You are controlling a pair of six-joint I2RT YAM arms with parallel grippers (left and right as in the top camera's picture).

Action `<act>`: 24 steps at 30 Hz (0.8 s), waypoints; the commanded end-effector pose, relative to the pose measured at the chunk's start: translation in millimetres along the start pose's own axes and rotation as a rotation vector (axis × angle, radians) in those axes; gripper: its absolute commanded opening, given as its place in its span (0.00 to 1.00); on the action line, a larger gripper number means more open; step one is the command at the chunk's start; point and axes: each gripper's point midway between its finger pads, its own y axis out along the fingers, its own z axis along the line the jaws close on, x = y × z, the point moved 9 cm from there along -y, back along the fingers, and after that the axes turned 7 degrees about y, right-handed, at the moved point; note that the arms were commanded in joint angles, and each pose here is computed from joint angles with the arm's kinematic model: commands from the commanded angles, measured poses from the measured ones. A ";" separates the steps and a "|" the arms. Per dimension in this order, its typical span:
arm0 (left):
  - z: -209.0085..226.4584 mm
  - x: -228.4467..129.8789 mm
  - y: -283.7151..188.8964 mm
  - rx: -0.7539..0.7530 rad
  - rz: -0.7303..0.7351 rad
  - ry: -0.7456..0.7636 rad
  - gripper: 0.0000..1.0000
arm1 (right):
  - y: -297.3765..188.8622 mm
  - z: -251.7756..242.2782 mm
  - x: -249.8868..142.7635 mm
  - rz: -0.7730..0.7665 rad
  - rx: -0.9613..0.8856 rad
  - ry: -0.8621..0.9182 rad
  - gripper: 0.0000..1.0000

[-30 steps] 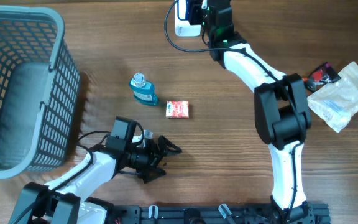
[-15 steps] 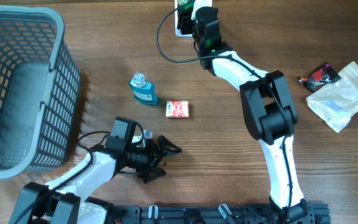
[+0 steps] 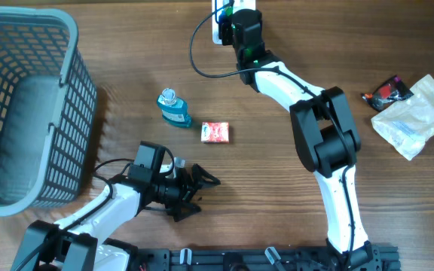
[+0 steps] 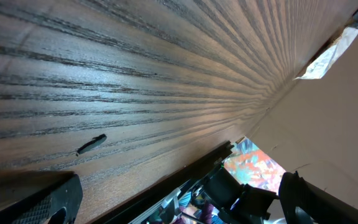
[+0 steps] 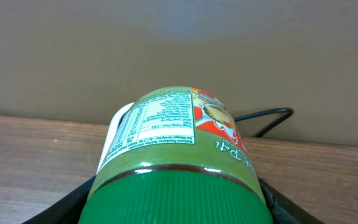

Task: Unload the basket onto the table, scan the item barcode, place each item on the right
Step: 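Carry the jar to the white scanner and hold it over it, then move the jar to the right table edge and release it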

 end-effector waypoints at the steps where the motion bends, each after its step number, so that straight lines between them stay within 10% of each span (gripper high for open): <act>1: 42.5 4.9 3.8 0.234 -0.142 -0.052 1.00 | -38.9 10.7 79.4 -0.137 -0.031 -0.004 0.65; 8: 46.2 4.6 2.9 0.265 -0.154 -0.061 1.00 | -110.8 -21.3 140.2 -0.096 -0.329 0.023 0.66; 24: 47.2 5.7 2.5 0.278 -0.168 -0.060 1.00 | -195.5 -202.5 65.0 0.722 -0.693 0.796 0.71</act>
